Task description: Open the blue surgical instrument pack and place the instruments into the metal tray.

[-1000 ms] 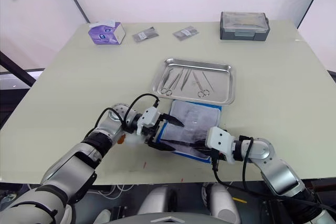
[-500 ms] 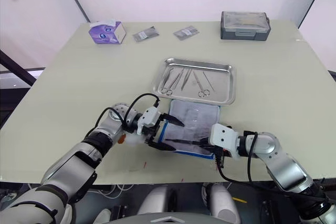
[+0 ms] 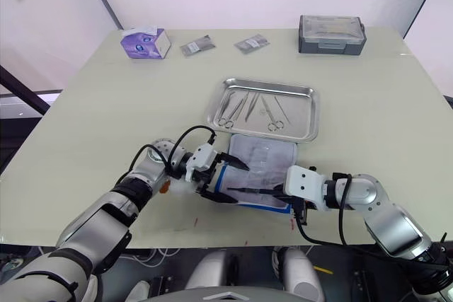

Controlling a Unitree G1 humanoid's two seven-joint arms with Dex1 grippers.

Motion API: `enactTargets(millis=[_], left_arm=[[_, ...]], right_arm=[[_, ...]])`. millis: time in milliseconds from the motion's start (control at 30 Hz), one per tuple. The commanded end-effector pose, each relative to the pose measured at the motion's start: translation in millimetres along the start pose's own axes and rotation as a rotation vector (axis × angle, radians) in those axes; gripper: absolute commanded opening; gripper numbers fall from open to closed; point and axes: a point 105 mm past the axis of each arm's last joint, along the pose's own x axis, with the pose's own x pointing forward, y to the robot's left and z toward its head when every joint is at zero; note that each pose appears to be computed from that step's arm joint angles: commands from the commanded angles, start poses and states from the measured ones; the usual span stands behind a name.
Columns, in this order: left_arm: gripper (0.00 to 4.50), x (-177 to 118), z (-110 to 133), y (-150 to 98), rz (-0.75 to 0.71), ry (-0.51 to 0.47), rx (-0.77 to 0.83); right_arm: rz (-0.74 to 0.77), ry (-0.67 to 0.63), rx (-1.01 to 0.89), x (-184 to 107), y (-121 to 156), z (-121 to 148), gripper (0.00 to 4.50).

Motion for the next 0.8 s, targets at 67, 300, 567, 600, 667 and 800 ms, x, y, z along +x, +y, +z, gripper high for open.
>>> enactTargets(millis=[67,300,567,600,667,800], left_arm=[[4.50,12.0,-25.2,-24.7,-0.095,0.030,-0.113],[4.50,13.4,-25.0,-24.9,-0.098,0.027,-0.112],[4.50,15.6,-25.8,-25.8,-0.100,0.022,-0.116],[4.50,15.9,-25.9,-26.0,-0.100,0.020,-0.117],[4.50,17.3,-25.9,-26.7,-0.101,0.013,-0.119],[4.50,19.6,-27.8,-28.6,-0.103,0.009,-0.122]], right_arm=[[-0.045,-0.032,-0.065,-11.3,-10.9,15.6,0.00],[-0.042,-0.015,-0.083,-17.1,-11.6,14.8,0.00],[-0.045,0.007,-0.095,-24.2,-11.6,10.9,0.00],[-0.045,0.006,-0.096,-24.5,-11.4,10.9,0.00],[-0.046,0.003,-0.098,-25.0,-10.9,11.4,0.00],[-0.047,-0.001,-0.102,-26.2,-11.0,12.3,0.00]])
